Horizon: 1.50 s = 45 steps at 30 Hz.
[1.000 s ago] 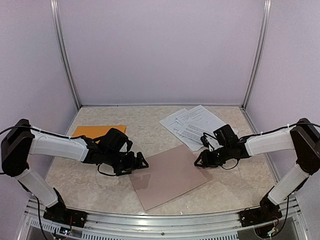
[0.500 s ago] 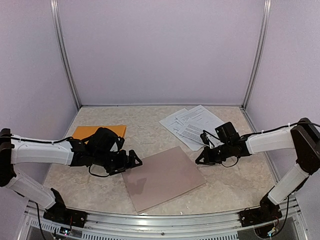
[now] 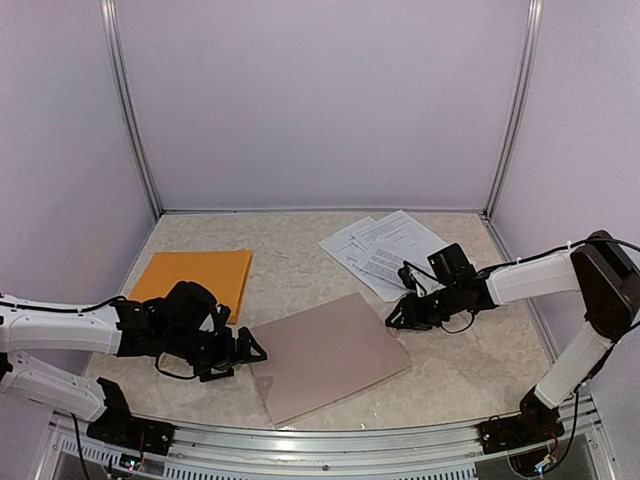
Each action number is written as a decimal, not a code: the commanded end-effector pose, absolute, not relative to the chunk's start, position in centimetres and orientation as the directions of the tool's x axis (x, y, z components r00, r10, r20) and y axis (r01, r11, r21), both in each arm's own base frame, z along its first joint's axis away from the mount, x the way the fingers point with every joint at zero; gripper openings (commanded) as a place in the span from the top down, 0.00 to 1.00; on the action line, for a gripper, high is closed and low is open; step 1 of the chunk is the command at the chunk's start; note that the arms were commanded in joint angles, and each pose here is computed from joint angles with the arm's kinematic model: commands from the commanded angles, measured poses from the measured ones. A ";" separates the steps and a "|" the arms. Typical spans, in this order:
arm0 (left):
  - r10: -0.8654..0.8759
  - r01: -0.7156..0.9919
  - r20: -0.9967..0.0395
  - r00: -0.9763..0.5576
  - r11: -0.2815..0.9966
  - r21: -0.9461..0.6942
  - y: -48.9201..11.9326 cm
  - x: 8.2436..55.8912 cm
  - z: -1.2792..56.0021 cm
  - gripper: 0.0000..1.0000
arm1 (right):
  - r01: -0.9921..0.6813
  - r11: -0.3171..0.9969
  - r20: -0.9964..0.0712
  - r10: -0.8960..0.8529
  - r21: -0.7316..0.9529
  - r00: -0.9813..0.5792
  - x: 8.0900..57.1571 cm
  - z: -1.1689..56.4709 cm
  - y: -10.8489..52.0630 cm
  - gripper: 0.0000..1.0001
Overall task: Put the files into the folder
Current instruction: Pick up the folder from the center of the board.
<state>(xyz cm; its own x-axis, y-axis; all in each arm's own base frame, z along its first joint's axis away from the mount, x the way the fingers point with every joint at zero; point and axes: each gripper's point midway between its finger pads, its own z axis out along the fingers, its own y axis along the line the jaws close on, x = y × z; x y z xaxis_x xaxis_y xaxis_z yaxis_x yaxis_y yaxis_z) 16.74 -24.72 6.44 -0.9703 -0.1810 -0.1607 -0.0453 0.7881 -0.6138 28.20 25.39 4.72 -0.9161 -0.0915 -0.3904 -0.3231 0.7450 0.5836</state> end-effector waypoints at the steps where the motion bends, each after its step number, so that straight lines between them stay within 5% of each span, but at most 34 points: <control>1: -0.182 -0.086 -0.080 -0.980 0.752 -0.653 -25.3 15.4 6.3 0.03 | -0.324 0.740 -0.387 -0.094 0.590 -0.917 28.2 4.2 25.4 0.67; 25: -0.119 -0.119 0.056 -0.991 0.644 -0.756 -30.5 15.4 4.6 0.08 | -0.313 0.749 -0.364 -0.104 0.584 -0.926 27.2 2.6 24.8 0.67; 45: -0.167 -0.039 -0.053 -0.985 0.507 -0.861 -31.4 18.1 7.4 0.18 | -0.318 0.735 -0.351 -0.115 0.599 -0.929 26.2 1.0 25.3 0.68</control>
<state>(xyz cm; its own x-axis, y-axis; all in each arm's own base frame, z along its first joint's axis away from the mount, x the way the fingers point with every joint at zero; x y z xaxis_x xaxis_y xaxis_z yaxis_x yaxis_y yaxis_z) 16.86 -30.26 5.48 -0.9865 -0.1634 0.0091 -0.1048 0.5878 -0.8022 27.53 25.55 2.84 -0.9093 -0.0959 -0.4049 -0.3427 0.7244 0.5981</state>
